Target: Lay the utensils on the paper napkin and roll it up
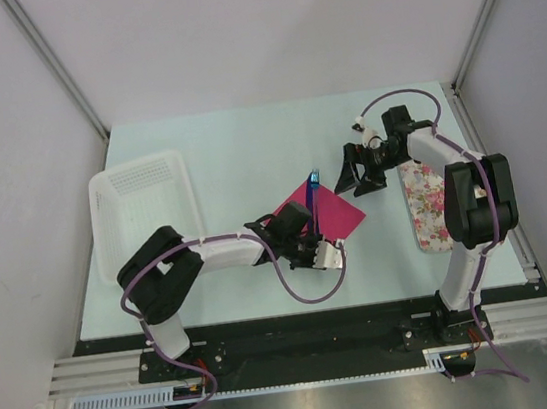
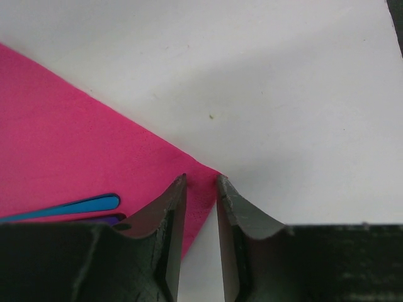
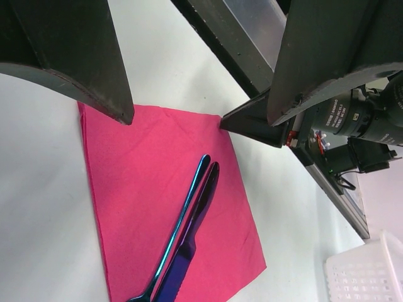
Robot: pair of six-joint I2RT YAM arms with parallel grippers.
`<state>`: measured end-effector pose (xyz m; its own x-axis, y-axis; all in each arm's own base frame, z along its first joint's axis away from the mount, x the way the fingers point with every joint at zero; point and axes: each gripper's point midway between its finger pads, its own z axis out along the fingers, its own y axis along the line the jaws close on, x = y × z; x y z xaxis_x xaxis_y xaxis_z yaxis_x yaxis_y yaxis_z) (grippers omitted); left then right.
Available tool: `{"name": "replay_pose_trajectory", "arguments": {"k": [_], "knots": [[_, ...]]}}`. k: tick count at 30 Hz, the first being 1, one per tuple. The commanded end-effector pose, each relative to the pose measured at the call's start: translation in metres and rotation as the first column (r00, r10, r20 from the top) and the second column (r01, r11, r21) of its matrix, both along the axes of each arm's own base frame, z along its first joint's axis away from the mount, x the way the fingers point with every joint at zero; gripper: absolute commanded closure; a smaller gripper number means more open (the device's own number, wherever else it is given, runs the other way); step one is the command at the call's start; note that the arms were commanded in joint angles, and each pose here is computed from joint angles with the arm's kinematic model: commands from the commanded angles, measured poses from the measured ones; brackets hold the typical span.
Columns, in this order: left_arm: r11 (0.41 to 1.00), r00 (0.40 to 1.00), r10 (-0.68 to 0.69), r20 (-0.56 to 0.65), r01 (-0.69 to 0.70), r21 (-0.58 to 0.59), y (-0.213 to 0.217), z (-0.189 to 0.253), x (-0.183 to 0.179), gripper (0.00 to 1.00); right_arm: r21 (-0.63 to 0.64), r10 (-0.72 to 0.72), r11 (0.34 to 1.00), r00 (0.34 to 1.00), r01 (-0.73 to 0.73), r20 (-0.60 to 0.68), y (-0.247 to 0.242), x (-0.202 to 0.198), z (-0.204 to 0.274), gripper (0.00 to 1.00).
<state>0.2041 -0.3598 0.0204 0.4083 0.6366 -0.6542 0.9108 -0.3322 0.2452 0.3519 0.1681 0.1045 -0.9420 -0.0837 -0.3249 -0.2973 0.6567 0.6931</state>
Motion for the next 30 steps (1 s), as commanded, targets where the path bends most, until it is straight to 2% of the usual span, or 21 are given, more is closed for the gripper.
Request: {"name": "replay_pose_trajectory", "arguments": {"k": [1, 14, 19, 25, 30], "knots": [[0.998, 0.998, -0.059, -0.034, 0.059, -0.009, -0.003, 0.012, -0.015, 0.69, 0.033, 0.004, 0.999, 1.000, -0.005, 0.014, 0.003, 0.004, 0.012, 0.09], [0.999, 0.993, -0.018, -0.116, 0.022, 0.030, -0.002, 0.000, -0.013, 0.71, 0.037, 0.002, 0.999, 1.000, -0.003, 0.009, 0.005, 0.004, 0.011, 0.09], [0.999, 0.992, -0.017, -0.127, 0.022, 0.043, -0.002, -0.004, -0.011, 0.79, 0.037, 0.001, 0.999, 1.000, -0.001, 0.008, 0.004, 0.004, 0.010, 0.09], [0.999, 0.990, -0.014, -0.137, 0.019, 0.030, -0.009, 0.003, -0.012, 0.99, 0.037, -0.003, 0.999, 1.000, 0.003, 0.001, 0.002, 0.004, 0.009, 0.09], [0.999, 0.989, -0.032, -0.148, 0.033, 0.008, -0.014, 0.014, -0.021, 1.00, 0.038, -0.002, 0.999, 1.000, 0.002, -0.001, 0.002, 0.001, 0.009, 0.09]]}}
